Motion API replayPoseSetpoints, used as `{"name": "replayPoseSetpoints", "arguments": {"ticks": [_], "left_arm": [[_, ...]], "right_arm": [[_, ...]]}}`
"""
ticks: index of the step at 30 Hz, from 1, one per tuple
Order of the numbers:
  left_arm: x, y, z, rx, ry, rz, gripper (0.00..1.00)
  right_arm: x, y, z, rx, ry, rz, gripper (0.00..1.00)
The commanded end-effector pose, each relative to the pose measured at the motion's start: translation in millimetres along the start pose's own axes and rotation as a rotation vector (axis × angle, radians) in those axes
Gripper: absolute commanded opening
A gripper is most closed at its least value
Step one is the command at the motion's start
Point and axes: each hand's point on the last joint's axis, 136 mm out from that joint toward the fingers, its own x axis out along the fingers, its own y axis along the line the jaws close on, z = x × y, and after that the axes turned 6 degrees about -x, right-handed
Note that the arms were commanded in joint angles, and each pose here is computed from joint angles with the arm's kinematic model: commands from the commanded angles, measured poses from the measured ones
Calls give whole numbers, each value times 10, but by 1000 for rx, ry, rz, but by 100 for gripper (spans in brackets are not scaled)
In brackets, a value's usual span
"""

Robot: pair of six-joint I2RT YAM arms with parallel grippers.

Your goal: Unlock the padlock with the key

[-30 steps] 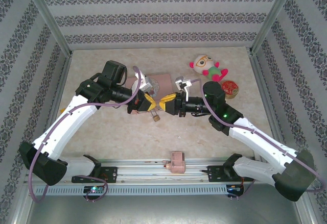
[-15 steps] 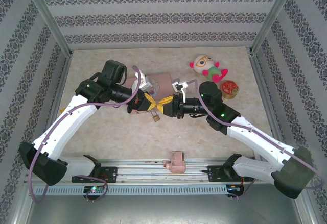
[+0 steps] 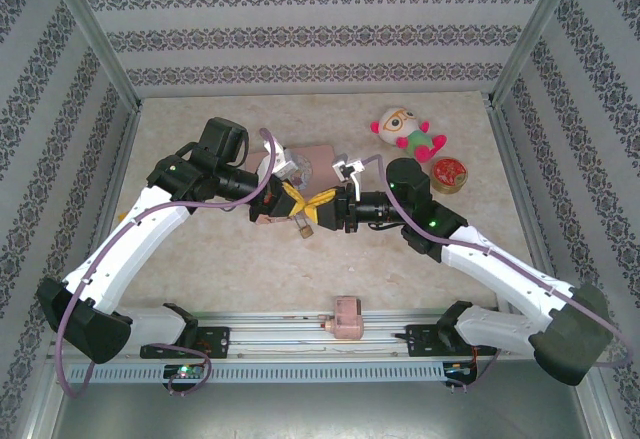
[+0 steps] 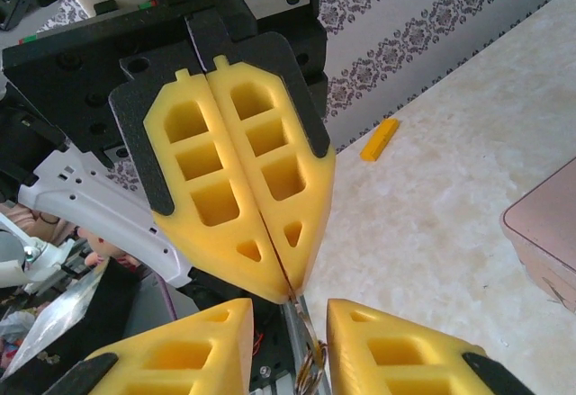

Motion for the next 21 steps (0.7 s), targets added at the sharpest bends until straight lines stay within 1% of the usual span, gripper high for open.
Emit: {"name": "replayPoseSetpoints", "arguments": {"ticks": [1, 8, 10, 15, 21], "left_arm": [[-62, 19, 108, 18, -32, 26, 0], [-71, 17, 123, 24, -39, 31, 0], [-78, 8, 134, 26, -44, 30, 0], [-82, 14, 143, 25, -51, 32, 0], [-110, 30, 166, 20, -66, 40, 0]], "right_arm": [[11, 148, 113, -50, -15, 47, 27], [10, 134, 89, -48, -9, 48, 23], [11, 134, 76, -48, -6, 50, 20], [1, 111, 59, -45, -4, 46, 18], [-29, 83, 41, -41, -7, 38, 13]]}}
